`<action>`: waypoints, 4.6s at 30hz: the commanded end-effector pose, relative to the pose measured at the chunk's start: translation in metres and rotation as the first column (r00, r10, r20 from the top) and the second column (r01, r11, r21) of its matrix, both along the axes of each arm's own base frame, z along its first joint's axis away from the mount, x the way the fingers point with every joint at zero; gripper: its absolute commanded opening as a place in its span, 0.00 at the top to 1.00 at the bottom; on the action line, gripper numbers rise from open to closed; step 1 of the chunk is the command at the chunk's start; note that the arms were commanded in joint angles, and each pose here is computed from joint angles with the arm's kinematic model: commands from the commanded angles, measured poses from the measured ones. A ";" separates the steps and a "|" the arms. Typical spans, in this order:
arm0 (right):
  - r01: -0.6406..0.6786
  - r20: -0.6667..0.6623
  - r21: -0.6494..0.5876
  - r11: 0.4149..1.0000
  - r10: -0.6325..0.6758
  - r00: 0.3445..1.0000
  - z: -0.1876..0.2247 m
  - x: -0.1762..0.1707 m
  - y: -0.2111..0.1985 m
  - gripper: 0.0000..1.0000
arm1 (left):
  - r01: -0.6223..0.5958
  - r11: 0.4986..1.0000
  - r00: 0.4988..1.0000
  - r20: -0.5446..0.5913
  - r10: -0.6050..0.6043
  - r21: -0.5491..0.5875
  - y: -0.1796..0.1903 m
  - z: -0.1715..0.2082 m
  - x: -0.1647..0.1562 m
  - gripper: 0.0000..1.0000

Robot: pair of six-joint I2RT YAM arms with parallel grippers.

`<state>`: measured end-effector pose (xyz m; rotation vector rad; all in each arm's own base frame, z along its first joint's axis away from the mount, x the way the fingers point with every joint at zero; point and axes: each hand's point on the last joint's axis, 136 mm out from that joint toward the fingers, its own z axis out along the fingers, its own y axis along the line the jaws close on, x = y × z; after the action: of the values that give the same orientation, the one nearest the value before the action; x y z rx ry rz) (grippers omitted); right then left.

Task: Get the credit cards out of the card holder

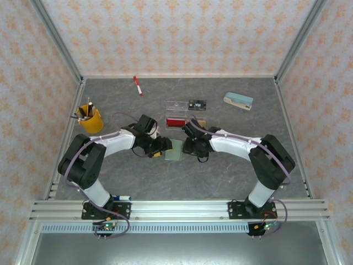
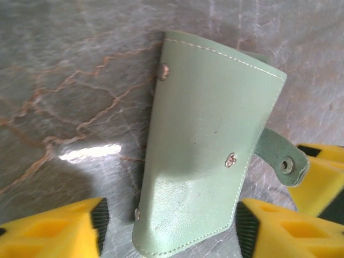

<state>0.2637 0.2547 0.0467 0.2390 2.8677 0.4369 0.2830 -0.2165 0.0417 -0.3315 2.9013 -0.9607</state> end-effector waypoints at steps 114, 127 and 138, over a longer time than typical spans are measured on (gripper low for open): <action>-0.127 -0.062 -0.195 0.973 0.117 0.991 -0.031 0.017 0.002 1.00 | -0.062 0.993 0.998 0.040 0.058 0.103 0.030 -0.005 0.018 0.66; -0.120 -0.062 -0.201 0.972 0.109 0.992 -0.033 0.016 -0.001 1.00 | -0.051 0.991 0.995 0.094 0.039 0.123 0.034 0.016 0.018 0.66; -0.119 -0.065 -0.200 0.972 0.108 0.992 -0.034 0.016 -0.001 1.00 | -0.034 0.985 0.999 0.005 0.034 0.168 0.034 -0.014 0.011 0.64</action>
<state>0.2839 0.2588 0.0224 0.0202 2.9381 0.1767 0.2961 -0.1799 0.0329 -0.3796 2.9062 -0.7192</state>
